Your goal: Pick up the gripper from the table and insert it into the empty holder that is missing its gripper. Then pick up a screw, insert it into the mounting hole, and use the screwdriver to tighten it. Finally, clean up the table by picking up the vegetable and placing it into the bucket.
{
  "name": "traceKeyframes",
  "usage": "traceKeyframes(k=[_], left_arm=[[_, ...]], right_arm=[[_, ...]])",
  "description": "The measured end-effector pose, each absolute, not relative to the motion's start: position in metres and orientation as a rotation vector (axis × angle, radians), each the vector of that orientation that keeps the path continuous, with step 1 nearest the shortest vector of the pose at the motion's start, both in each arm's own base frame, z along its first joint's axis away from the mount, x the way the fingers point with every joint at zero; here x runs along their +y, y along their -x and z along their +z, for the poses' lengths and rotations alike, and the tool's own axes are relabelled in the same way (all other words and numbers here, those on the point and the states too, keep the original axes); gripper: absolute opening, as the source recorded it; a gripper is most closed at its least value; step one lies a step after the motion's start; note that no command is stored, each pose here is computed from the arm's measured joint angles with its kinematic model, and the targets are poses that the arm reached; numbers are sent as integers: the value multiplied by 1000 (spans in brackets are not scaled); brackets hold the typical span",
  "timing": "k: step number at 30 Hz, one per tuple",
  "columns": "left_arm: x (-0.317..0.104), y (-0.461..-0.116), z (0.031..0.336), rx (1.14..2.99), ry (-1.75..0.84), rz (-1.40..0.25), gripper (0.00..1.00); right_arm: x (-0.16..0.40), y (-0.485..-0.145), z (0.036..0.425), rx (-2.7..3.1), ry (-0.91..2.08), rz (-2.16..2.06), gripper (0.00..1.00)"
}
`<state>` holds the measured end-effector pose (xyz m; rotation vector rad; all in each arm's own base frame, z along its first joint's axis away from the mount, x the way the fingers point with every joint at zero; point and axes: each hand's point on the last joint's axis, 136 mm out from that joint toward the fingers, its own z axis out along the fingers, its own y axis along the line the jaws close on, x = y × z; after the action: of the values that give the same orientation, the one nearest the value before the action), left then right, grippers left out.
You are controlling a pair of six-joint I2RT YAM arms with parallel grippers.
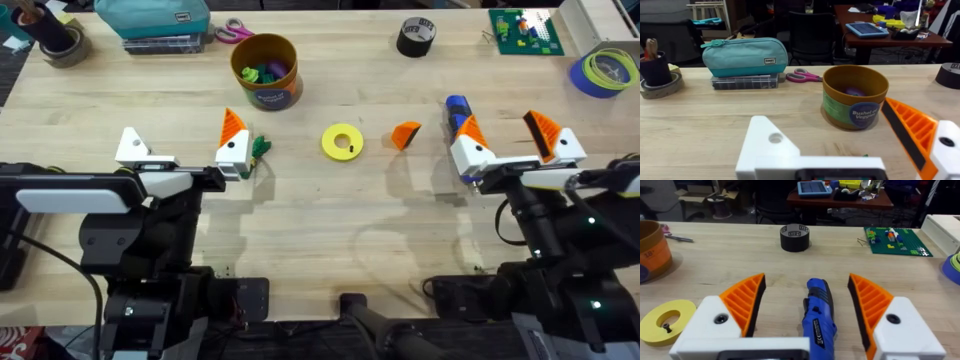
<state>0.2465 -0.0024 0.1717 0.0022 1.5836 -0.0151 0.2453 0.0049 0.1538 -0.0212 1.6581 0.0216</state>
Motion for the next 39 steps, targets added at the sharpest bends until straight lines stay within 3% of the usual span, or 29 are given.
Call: traceKeyframes(k=[10, 13, 16, 22, 29, 39], left_arm=[[-2, -247, 175, 1571, -2, -15, 985], [-2, -245, 182, 1558, -2, -15, 986], [-2, -240, 208, 1518, -2, -15, 985], [-2, -224, 267, 1493, -2, -15, 985], [-2, -223, 290, 1731, -2, -14, 986], [-3, -242, 289, 2133, -3, -16, 985]], right_arm=[[5, -245, 155, 1651, 21, 22, 996], [5, -246, 173, 1592, 21, 21, 997], [5, -242, 195, 1550, 22, 21, 996], [5, -216, 274, 1454, 20, 23, 996], [5, -195, 306, 1636, 17, 32, 995], [6, -205, 289, 2109, 9, 42, 996]])
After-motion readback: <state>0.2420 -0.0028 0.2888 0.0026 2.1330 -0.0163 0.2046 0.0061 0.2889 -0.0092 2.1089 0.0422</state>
